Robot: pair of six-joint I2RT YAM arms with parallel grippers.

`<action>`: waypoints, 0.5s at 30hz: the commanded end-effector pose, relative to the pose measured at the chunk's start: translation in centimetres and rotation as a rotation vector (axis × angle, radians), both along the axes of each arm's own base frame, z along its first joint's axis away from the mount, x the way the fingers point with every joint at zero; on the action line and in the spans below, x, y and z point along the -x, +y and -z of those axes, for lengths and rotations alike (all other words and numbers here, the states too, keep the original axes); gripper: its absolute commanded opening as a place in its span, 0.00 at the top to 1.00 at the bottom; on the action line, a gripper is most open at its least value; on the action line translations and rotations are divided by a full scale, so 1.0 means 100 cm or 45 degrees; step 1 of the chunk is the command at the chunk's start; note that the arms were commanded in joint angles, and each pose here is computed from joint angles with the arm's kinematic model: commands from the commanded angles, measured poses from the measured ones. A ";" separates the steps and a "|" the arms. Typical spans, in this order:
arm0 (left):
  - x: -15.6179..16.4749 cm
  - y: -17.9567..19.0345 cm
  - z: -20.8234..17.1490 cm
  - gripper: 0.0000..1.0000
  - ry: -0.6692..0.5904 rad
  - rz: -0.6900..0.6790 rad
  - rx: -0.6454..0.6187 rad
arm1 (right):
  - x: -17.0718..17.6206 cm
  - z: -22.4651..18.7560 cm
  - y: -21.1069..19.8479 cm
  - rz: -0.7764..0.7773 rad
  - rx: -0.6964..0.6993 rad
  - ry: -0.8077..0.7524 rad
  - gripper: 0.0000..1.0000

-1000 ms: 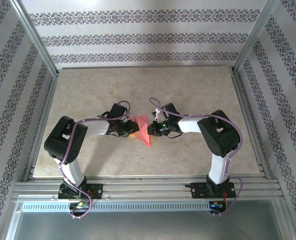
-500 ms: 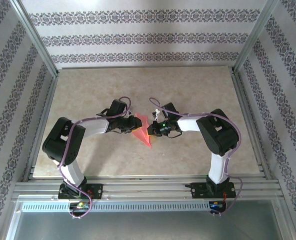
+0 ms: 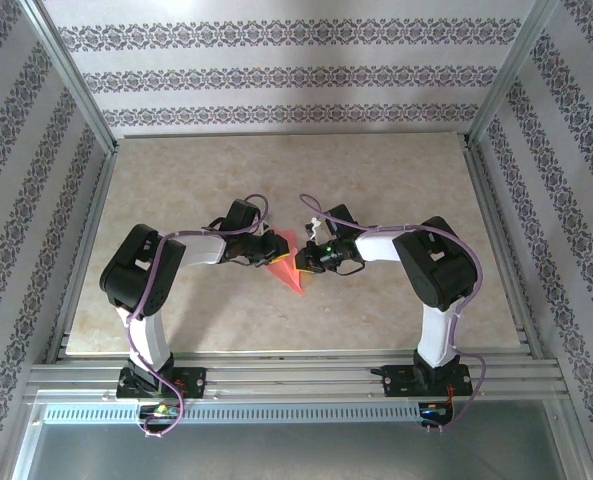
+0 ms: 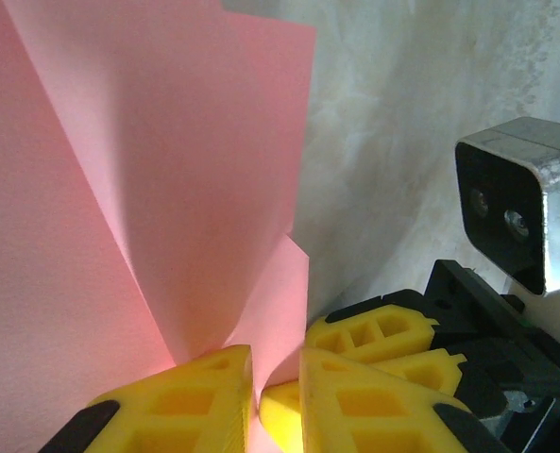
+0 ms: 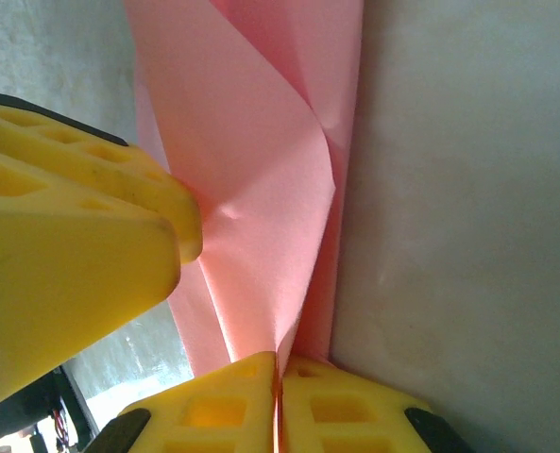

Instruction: Fold a paper plane with a square sheet of paper (pick it up from the middle)

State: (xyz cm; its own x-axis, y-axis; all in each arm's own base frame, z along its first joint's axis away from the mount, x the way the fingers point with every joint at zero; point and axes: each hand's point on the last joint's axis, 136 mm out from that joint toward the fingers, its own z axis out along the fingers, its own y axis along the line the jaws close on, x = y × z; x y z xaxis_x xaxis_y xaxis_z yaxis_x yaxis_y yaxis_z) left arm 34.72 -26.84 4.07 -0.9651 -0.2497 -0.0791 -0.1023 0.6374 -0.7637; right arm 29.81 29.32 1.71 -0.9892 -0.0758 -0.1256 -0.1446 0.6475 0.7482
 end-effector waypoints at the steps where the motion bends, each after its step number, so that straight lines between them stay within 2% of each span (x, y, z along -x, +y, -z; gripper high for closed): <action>1: -0.005 -0.004 0.000 0.79 -0.022 0.005 -0.005 | 0.003 0.027 -0.012 0.020 0.105 0.043 0.87; 15: -0.001 0.004 0.019 0.79 0.024 -0.008 -0.077 | 0.004 0.031 -0.016 0.041 0.118 0.065 0.84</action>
